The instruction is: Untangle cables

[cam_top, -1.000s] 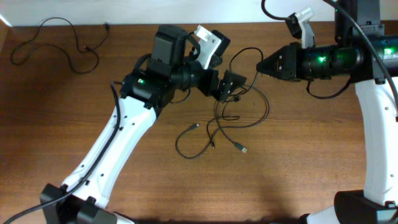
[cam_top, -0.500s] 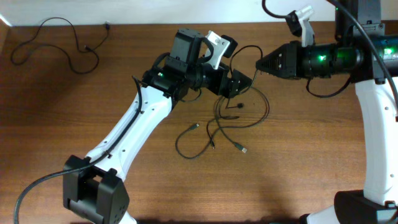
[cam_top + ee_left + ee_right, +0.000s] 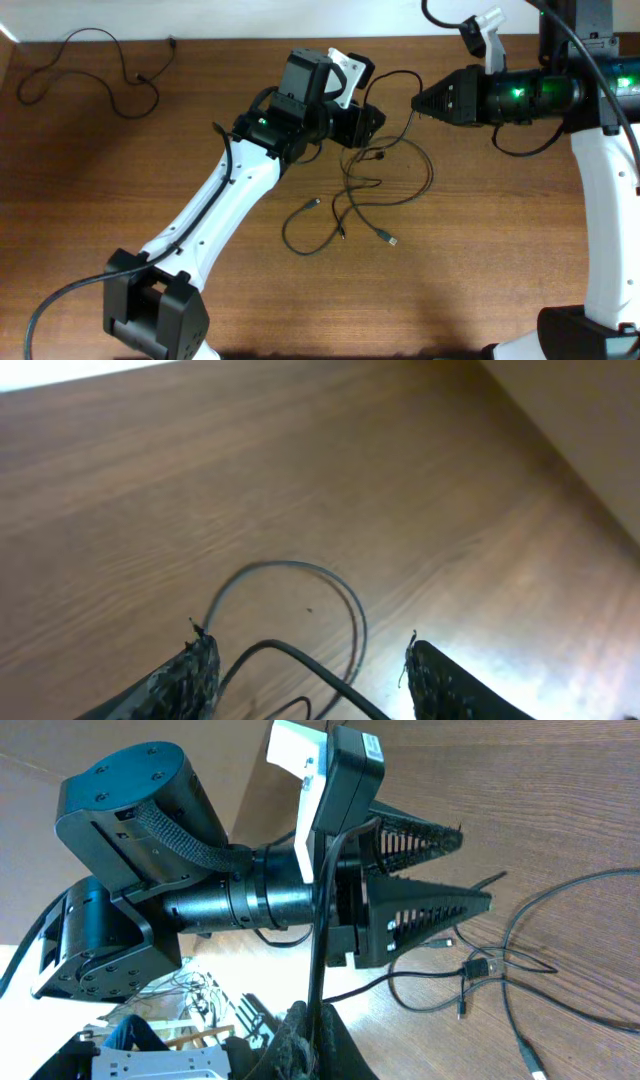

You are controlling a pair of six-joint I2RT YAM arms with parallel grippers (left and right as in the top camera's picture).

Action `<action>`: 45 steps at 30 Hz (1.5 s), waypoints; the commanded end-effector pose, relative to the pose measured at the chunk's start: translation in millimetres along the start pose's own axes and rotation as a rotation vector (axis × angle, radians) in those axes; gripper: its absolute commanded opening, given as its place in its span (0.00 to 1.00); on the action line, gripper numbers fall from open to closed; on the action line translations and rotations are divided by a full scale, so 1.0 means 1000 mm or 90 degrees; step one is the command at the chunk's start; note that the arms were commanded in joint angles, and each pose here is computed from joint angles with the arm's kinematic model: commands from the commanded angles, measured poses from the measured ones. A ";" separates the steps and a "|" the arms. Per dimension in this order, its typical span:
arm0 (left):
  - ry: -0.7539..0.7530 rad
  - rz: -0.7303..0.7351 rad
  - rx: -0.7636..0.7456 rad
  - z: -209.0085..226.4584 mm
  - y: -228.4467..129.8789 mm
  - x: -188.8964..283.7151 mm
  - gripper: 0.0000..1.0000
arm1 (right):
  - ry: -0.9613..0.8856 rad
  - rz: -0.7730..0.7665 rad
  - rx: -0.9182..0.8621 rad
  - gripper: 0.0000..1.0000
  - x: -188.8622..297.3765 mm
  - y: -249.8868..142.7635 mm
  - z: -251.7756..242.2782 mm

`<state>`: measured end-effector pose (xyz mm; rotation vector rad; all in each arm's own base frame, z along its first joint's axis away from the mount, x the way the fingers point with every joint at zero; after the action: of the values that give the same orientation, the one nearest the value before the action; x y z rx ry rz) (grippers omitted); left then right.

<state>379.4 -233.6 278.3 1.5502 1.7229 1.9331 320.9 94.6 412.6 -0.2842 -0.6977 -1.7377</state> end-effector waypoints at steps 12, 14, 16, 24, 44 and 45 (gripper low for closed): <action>0.069 -0.096 -0.034 0.013 0.026 -0.002 0.49 | 0.014 0.005 0.000 0.04 -0.001 0.001 -0.002; 0.071 -0.109 -0.038 0.013 0.030 -0.002 0.50 | 0.014 0.005 -0.001 0.04 0.000 0.001 -0.002; 0.074 -0.122 -0.043 0.014 0.033 -0.002 0.51 | 0.014 0.005 -0.001 0.04 0.000 0.001 -0.002; 0.085 -0.155 -0.053 0.020 0.039 -0.013 0.47 | 0.025 0.008 0.000 0.04 0.000 0.001 0.000; 0.069 -0.131 -0.046 0.024 0.027 -0.032 0.46 | 0.104 -0.036 -0.017 0.04 0.027 0.016 -0.007; 0.069 -0.136 -0.048 0.024 0.028 -0.031 0.45 | 0.104 -0.034 -0.020 0.04 0.027 0.015 -0.008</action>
<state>422.0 -245.7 280.0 1.2114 1.7577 1.9911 329.7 65.0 427.1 -0.1698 -0.5932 -1.8236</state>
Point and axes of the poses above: each gripper's point midway between its finger pads, its own x axis back along the fingers, its own z axis along the line the jaws close on, y = z × x, the point moved 8 cm from there along x, back along the fingers, and after that the axes turned 12 degrees about -x, right-handed, at the moved point
